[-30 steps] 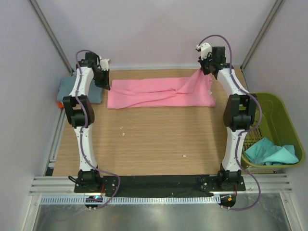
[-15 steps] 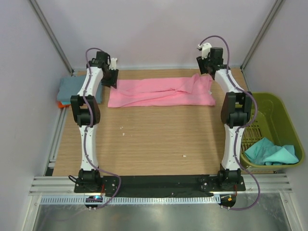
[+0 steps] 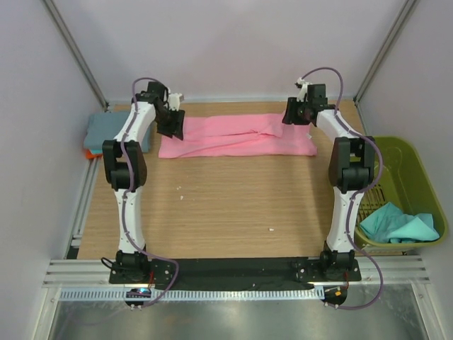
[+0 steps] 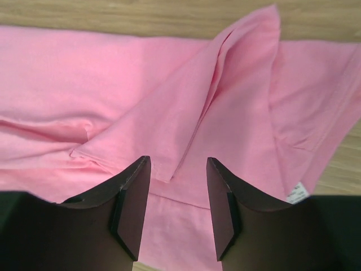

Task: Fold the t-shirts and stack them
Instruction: Fold the tshirt

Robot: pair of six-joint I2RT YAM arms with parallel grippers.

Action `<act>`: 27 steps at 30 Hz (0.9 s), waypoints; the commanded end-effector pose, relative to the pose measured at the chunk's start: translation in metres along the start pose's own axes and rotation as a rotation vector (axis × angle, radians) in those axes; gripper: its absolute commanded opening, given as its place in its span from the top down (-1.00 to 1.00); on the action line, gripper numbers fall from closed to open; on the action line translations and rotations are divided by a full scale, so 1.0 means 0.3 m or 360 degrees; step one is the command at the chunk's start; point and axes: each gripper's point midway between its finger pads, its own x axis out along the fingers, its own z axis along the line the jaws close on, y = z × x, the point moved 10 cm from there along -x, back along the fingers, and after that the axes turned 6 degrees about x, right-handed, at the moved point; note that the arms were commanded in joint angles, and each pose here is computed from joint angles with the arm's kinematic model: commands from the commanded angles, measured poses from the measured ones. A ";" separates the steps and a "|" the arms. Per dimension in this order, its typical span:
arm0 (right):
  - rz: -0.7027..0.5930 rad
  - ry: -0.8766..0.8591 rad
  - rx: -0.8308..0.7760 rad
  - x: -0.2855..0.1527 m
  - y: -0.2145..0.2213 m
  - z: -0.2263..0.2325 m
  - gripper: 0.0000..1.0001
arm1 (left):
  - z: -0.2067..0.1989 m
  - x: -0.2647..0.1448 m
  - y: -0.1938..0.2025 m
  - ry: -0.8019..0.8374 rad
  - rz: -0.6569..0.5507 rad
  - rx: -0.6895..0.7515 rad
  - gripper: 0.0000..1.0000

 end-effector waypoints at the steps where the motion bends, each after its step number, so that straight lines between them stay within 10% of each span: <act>1: 0.0051 -0.0112 0.0143 0.008 0.021 0.025 0.00 | -0.040 0.045 0.042 0.0203 0.0086 0.0000 -0.04; 27: 0.0205 -0.0163 0.0231 0.098 0.123 0.004 0.50 | 0.000 0.161 0.142 0.0127 0.0272 -0.0074 0.07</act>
